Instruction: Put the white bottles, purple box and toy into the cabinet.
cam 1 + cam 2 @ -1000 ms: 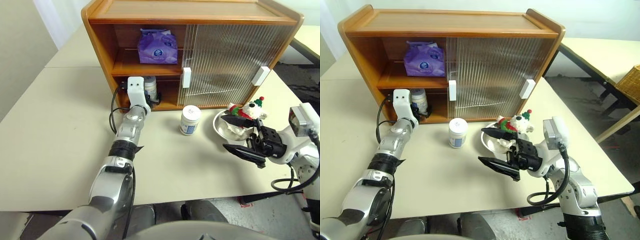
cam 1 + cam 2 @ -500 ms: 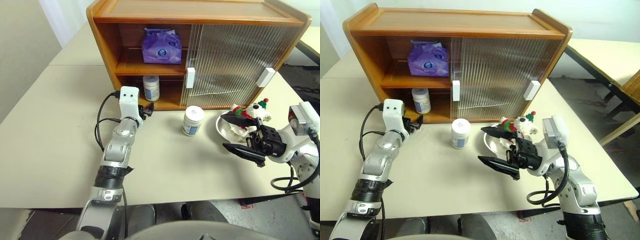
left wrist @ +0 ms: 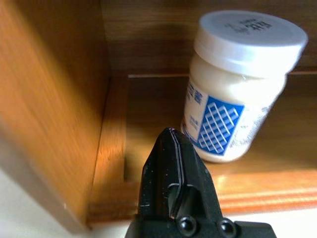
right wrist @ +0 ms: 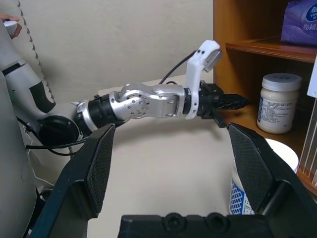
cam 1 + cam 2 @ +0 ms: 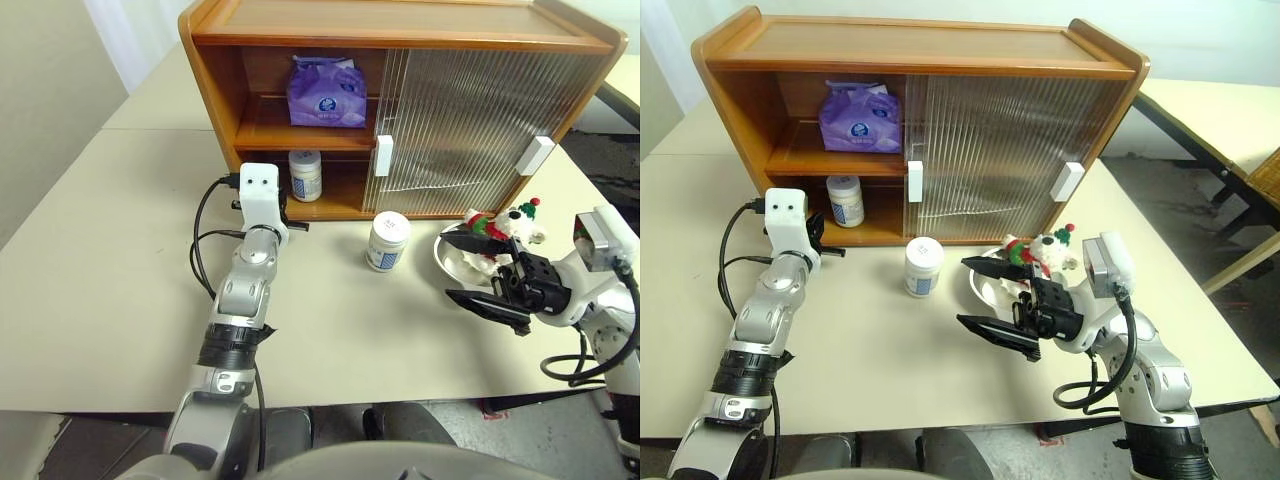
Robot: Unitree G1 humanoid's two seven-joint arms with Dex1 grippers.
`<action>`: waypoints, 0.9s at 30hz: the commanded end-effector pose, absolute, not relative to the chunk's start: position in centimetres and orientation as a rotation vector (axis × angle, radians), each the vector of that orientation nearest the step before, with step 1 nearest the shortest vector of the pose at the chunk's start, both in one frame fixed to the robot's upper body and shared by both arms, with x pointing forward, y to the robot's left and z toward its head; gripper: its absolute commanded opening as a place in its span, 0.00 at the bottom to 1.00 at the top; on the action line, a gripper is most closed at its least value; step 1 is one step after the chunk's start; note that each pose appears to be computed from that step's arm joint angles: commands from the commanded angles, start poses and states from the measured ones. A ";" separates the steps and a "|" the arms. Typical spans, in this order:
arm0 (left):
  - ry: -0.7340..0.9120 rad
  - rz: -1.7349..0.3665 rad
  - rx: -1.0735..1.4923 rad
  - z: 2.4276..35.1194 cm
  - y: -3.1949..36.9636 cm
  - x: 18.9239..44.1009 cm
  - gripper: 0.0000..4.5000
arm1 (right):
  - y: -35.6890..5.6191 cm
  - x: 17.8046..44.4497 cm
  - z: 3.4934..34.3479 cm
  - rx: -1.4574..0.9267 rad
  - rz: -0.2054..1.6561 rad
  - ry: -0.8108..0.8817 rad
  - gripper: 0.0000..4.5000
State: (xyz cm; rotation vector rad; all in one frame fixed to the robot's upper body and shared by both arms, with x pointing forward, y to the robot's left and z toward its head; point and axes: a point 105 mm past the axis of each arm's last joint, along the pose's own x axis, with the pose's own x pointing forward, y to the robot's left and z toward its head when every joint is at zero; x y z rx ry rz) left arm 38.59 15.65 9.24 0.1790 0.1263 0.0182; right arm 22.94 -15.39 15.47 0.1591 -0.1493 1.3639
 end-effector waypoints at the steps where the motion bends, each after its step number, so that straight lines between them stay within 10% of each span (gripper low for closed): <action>1: 0.133 0.057 0.190 9.0 16.2 39.3 0.01 | -15.6 22.8 15.3 0.140 1.364 -0.148 1.00; 27: 0.148 -0.072 0.180 8.4 12.4 41.4 0.01 | -16.1 22.5 14.6 0.135 1.353 -0.142 1.00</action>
